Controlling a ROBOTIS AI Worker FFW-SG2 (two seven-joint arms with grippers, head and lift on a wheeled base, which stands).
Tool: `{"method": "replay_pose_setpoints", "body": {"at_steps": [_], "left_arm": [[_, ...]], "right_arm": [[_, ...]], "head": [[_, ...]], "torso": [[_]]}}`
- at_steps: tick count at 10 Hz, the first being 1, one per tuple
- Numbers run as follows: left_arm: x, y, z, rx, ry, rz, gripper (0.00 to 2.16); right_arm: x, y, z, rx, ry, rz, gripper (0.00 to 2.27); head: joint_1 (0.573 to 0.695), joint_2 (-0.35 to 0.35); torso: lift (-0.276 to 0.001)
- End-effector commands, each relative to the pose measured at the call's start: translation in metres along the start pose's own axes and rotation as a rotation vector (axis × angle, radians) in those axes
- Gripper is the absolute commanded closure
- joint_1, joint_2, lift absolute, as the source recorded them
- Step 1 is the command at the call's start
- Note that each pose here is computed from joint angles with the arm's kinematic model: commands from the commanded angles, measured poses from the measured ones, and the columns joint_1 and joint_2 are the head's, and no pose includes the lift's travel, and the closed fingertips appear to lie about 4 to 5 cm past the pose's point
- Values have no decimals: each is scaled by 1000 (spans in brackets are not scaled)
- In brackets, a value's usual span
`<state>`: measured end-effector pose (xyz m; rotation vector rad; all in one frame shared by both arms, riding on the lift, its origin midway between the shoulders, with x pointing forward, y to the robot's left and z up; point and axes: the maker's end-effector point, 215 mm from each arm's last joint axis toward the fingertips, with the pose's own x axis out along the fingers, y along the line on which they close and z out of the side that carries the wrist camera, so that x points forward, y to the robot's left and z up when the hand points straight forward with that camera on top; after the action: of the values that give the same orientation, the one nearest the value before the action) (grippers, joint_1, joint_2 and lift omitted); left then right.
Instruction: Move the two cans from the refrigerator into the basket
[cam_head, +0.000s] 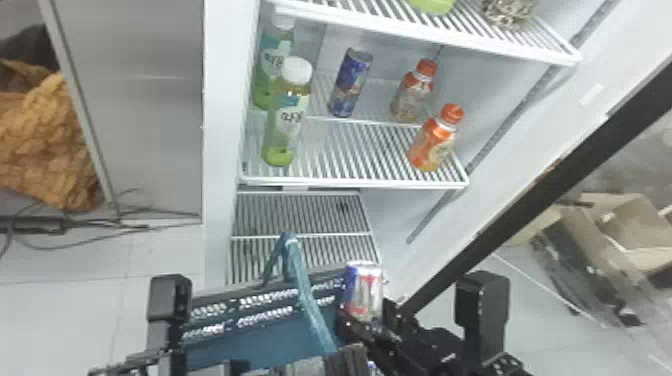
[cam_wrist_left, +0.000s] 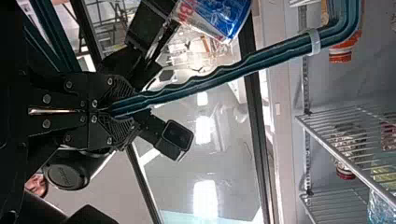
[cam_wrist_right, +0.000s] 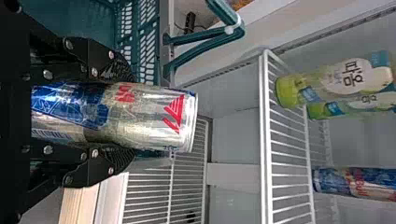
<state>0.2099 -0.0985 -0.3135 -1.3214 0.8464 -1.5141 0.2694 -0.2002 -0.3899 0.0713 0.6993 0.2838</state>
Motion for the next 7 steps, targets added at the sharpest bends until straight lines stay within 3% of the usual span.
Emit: {"method": "replay_pose_setpoints", "body": {"at_steps": [1, 3, 7], "left_arm": [[0, 1, 0, -1, 0, 1, 1184], [0, 0, 0, 1, 0, 0, 1184], [0, 0, 0, -1, -1, 0, 1184]], "right_arm": [[2, -1, 0, 1, 2, 0, 452], [3, -2, 17, -5, -58, 0, 286], [-2, -6, 67, -11, -240, -9, 288]], "head": [[695, -350], [695, -350], [695, -350]], "torso": [[-276], [-276], [-276]]}}
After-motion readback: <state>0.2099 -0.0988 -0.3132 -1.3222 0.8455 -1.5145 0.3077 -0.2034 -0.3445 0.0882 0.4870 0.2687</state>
